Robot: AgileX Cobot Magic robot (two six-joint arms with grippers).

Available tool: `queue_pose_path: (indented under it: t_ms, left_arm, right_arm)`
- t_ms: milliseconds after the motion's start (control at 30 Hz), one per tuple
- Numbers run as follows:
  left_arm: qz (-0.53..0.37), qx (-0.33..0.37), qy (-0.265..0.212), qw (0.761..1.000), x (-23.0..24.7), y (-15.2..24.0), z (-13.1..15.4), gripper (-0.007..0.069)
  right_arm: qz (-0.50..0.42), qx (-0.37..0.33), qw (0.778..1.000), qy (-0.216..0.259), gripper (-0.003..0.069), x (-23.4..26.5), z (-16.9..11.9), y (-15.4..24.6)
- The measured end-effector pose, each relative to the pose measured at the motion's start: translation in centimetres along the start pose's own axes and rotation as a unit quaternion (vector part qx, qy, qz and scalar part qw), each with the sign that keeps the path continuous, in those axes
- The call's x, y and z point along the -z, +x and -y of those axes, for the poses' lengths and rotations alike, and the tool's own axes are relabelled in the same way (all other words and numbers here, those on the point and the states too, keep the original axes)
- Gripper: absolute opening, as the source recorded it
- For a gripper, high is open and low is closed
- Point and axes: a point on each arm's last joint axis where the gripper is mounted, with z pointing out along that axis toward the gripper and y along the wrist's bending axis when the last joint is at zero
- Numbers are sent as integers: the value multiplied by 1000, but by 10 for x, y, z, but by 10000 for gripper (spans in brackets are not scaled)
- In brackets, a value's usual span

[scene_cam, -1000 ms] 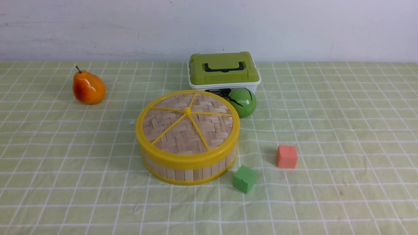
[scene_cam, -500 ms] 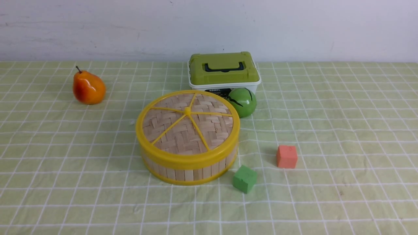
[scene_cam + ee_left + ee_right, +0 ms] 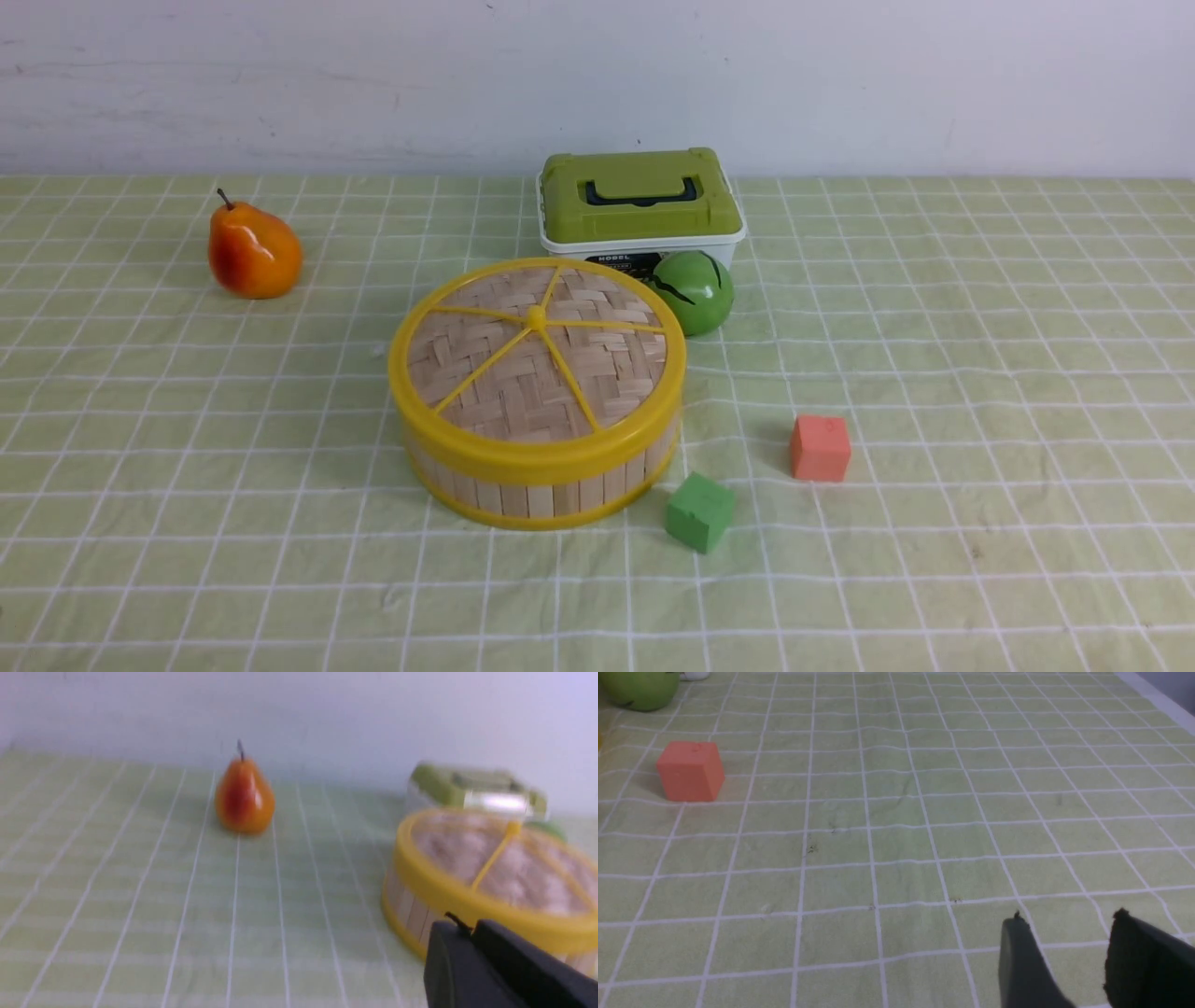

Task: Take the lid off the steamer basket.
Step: Use the left arm to lift the lid of the steamer

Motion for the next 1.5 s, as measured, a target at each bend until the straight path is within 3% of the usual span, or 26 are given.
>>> queue_pose_path:
  t_ms: [133, 300, 533, 633, 733, 867, 1033, 1233, 1400, 1433, 1467, 1500]
  left_arm:
    - [133, 0, 25, 991, 3, -24, 4, 57]
    - [227, 12, 44, 973, 10, -40, 7, 60]
    - [276, 44, 44, 959, 14, -59, 7, 60]
    - [280, 98, 38, 954, 17, -103, 11, 3]
    - [252, 134, 32, 958, 9, -143, 17, -13]
    - [209, 93, 18, 973, -18, -185, 25, -13]
    - [183, 53, -2, 982, -62, -219, 30, -13]
    - [131, 37, -11, 991, -113, -232, 34, -13]
    - [-31, 38, 36, 998, -170, -225, 47, -13]
    - [-102, 48, 60, 992, -191, -219, 53, -13]
    - [-122, 45, 37, 991, -194, -216, 55, -13]
    - [-191, 59, 86, 976, -207, -209, 59, -13]
  right_arm:
    - [0, 0, 1000, 0, 241, 0, 0, 0]
    - [0, 0, 1000, 0, 241, 0, 0, 0]
    - [0, 0, 1000, 0, 241, 0, 0, 0]
    - [0, 0, 1000, 0, 241, 0, 0, 0]
    - [0, 0, 1000, 0, 241, 0, 0, 0]
    - [0, 0, 1000, 0, 241, 0, 0, 0]
    - [0, 0, 1000, 0, 241, 0, 0, 0]
    - [0, 0, 1000, 0, 241, 0, 0, 0]
    - [0, 0, 1000, 0, 241, 0, 0, 0]
    - [0, 0, 1000, 0, 241, 0, 0, 0]
    - [0, 0, 1000, 0, 241, 0, 0, 0]
    - [0, 0, 1000, 0, 241, 0, 0, 0]
